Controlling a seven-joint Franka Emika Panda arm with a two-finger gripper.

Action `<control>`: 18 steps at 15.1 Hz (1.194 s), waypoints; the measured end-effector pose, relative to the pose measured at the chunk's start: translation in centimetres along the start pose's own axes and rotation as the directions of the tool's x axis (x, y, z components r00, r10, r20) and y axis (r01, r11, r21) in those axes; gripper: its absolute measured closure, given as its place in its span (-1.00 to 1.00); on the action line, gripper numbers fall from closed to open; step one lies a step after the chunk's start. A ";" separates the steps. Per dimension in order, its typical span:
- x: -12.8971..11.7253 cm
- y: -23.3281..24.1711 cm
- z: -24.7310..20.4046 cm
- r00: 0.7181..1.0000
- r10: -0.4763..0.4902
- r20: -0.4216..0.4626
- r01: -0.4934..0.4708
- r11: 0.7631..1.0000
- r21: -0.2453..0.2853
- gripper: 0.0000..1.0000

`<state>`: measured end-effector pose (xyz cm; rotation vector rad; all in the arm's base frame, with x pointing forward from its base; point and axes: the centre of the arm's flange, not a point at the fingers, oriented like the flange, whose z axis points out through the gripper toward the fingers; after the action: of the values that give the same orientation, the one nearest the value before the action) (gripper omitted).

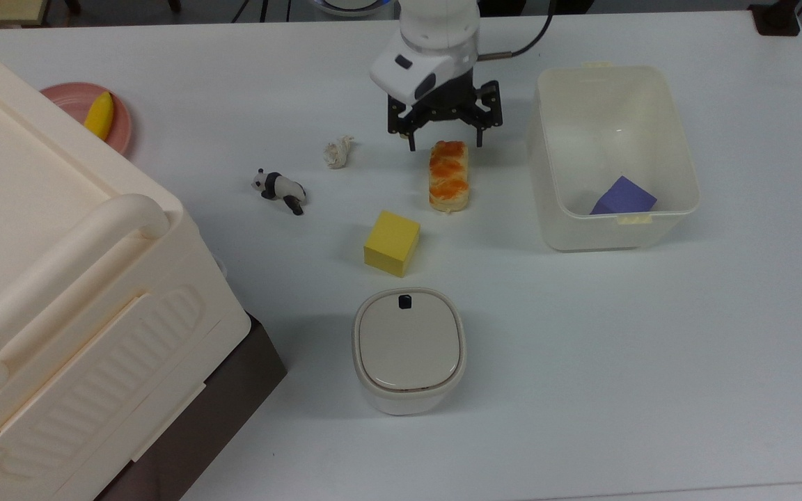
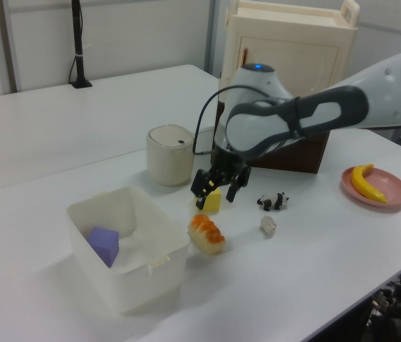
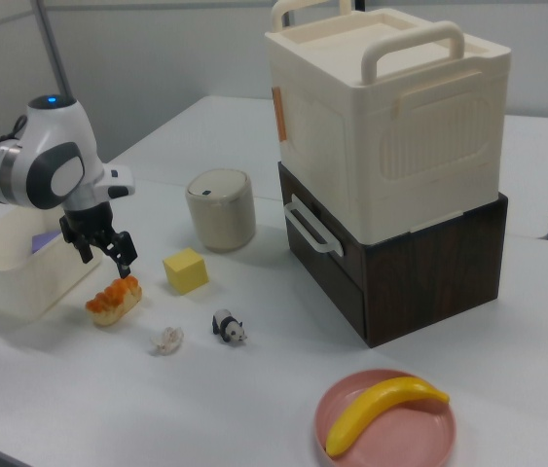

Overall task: Put the bread in the basket
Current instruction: 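Close the gripper on the orange-topped bread piece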

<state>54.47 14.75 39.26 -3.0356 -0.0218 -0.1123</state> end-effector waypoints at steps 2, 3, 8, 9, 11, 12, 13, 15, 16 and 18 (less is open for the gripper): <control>0.1 -0.5 1.7 1.000 -0.017 0.021 0.018 1.000 -0.011 -1.00; 0.2 -0.7 2.4 0.999 -0.032 0.030 0.032 0.999 -0.023 -1.00; 0.5 -1.3 5.0 0.996 -0.061 0.062 0.065 0.996 -0.068 -1.00; 0.6 -1.3 5.3 0.996 -0.062 0.064 0.067 0.995 -0.070 -1.00; 0.9 -1.4 5.8 0.995 -0.068 0.069 0.073 0.994 -0.075 -1.00; 1.1 -1.4 6.0 0.995 -0.073 0.071 0.078 0.994 -0.079 -1.00; 1.1 -1.5 6.3 0.994 -0.079 0.073 0.085 0.993 -0.084 -1.00; 1.2 -1.5 6.7 0.992 -0.097 0.078 0.104 0.989 -0.102 -0.96; 1.2 -1.6 6.9 0.992 -0.096 0.079 0.105 0.988 -0.112 -0.93; 1.2 -1.6 7.2 0.993 -0.086 0.078 0.096 0.987 -0.132 -0.69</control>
<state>56.14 17.14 32.33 -3.1730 -0.1660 -0.0118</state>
